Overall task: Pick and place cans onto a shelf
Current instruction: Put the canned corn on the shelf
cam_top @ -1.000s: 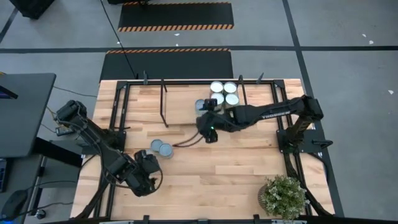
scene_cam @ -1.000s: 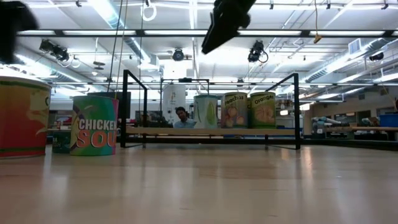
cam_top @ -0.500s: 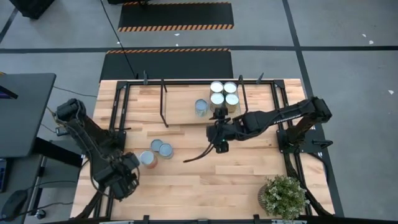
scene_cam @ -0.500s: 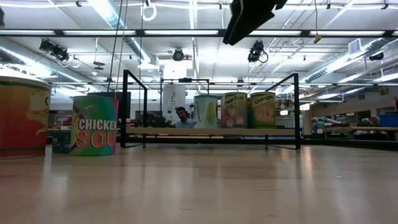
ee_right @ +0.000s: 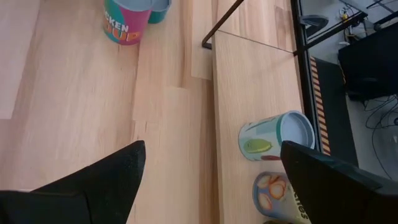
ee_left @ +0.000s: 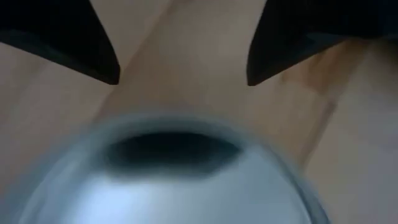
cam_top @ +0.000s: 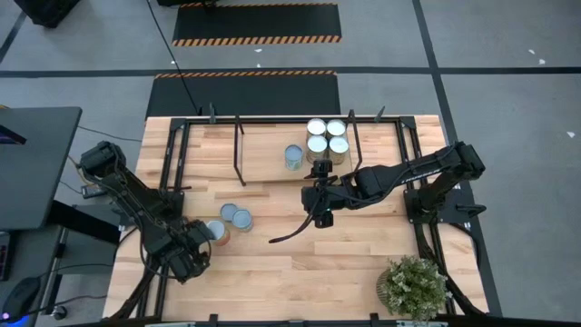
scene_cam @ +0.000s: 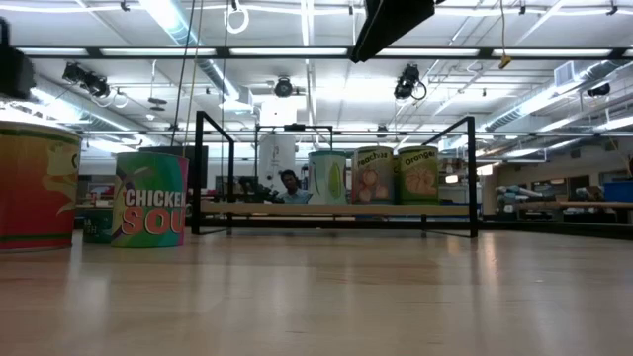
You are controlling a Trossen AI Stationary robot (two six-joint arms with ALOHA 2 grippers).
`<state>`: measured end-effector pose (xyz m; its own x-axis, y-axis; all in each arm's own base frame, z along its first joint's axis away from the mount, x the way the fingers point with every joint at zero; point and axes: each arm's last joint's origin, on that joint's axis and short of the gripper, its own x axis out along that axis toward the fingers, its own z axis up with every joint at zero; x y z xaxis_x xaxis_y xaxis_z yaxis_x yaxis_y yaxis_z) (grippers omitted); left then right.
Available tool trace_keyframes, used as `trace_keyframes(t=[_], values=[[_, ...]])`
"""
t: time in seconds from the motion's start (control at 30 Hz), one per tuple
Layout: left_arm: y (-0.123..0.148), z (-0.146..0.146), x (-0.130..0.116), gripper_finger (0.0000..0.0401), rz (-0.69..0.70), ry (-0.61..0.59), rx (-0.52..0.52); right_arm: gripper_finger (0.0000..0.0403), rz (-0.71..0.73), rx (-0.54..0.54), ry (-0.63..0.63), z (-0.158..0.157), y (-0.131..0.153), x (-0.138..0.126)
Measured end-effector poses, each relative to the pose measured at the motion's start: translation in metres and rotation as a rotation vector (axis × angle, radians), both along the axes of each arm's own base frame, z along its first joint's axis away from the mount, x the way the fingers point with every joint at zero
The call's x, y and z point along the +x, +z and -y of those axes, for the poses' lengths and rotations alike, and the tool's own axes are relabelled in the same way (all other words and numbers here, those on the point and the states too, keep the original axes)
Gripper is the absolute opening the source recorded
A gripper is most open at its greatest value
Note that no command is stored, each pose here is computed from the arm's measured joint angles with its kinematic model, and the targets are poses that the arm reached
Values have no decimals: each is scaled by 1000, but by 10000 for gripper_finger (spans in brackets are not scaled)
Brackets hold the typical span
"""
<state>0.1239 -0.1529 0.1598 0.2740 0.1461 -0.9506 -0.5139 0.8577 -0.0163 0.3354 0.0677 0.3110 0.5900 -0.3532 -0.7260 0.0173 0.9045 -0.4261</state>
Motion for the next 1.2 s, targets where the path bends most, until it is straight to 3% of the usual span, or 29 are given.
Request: trace_keyframes(t=[0.17,0.57,0.9,1.2], values=[[1,-5,6,395,62,-17,69,381,6,9,2,0,0,1],[3,-4,17,397,283,-20,187,381,-18,37,-11,-1,-2,-2],[-3,-2,30,361,306,-36,183,381,0,50,2,-3,-5,0],[14,12,54,304,393,-157,71,381,70,138,149,-17,-52,5]])
